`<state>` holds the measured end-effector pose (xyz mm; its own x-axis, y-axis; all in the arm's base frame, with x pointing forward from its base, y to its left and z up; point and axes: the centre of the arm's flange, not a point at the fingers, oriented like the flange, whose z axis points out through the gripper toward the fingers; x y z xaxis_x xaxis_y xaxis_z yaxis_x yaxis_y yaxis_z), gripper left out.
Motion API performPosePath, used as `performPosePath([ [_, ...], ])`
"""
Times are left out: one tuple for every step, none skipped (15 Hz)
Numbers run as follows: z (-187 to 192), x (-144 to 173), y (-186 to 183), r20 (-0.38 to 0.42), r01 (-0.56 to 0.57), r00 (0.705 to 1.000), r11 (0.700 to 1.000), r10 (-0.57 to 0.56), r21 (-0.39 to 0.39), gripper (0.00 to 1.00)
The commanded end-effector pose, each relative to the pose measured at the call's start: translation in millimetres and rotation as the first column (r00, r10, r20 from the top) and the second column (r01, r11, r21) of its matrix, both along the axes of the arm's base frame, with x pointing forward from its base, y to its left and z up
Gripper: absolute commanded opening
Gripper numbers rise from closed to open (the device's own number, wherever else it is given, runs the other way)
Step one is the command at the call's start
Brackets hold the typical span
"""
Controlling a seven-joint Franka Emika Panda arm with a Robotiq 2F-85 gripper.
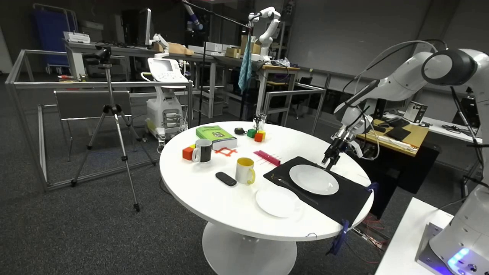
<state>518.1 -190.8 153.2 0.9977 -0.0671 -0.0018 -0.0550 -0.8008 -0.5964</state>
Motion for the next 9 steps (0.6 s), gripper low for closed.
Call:
performPosePath([
  [27,-16,34,0.047,-0.004,0.999,0.998,0.007,-0.070,1.00],
  [30,-16,44,0.058,-0.008,0.998,0.996,0.013,-0.089,1.00],
  [32,-16,52,0.068,-0.012,0.998,0.994,0.019,-0.108,1.00],
  [34,-17,61,0.078,-0.019,0.997,0.992,0.030,-0.129,1.00],
  [35,-18,70,0.089,-0.029,0.995,0.988,0.043,-0.152,1.00],
  [36,-20,79,0.098,-0.035,0.994,0.984,0.053,-0.174,1.00],
  [37,-22,90,0.113,-0.042,0.991,0.979,0.065,-0.197,1.00],
  [38,-24,99,0.121,-0.047,0.990,0.975,0.075,-0.218,1.00],
  [40,-28,110,0.130,-0.054,0.988,0.970,0.087,-0.237,1.00],
])
